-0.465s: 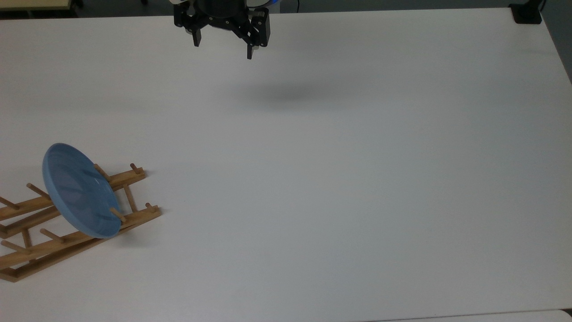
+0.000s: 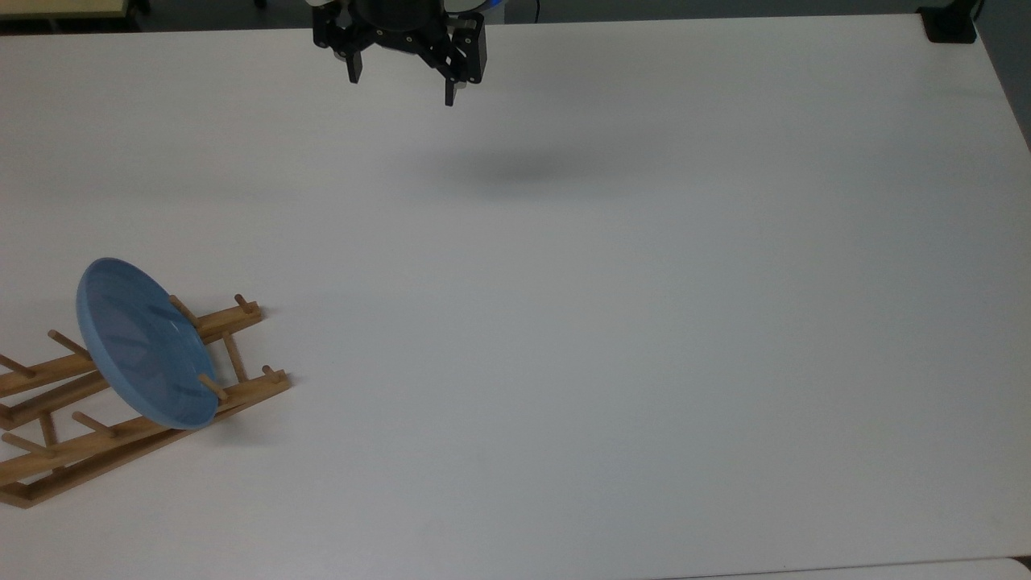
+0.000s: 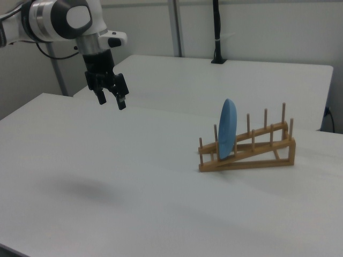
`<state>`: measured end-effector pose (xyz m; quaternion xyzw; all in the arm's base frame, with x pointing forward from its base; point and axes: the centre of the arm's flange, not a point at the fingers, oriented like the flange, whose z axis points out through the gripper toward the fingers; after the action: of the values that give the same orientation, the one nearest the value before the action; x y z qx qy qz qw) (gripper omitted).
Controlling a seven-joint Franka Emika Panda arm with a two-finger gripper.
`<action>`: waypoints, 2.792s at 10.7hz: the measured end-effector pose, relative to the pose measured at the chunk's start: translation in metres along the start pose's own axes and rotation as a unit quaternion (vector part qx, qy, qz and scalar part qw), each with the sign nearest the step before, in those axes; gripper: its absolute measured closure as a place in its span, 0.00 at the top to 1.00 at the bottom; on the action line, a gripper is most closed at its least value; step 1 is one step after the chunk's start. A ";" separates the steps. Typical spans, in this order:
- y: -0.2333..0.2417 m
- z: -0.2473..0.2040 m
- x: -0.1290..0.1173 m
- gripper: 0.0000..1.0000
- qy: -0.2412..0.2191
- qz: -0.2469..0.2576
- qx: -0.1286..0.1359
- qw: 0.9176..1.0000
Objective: Pick plate from plate rack
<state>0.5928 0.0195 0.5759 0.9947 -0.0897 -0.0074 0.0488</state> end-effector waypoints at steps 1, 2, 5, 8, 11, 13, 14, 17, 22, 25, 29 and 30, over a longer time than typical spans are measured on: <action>0.000 0.000 0.000 1.00 0.000 0.000 0.000 1.000; 0.001 0.000 0.000 1.00 0.000 0.000 0.000 1.000; 0.001 0.000 0.000 1.00 0.000 0.001 0.000 1.000; 0.003 0.000 0.000 1.00 0.000 0.002 0.000 1.000; 0.003 0.000 0.000 1.00 0.000 -0.001 0.000 1.000; 0.003 -0.001 0.001 1.00 0.002 -0.003 0.000 1.000; 0.002 -0.001 0.002 1.00 0.006 -0.003 0.001 1.000; 0.010 -0.004 0.010 1.00 0.034 0.004 0.002 0.999; 0.053 -0.012 0.032 1.00 0.099 0.033 -0.014 0.994; 0.081 -0.005 0.051 1.00 0.141 0.045 -0.039 0.988; 0.111 0.031 0.087 0.96 0.194 0.048 -0.086 0.976; 0.127 0.036 0.093 0.95 0.205 0.052 -0.098 0.972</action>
<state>0.6607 -0.1249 0.5517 0.9595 -0.1280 0.1907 0.1634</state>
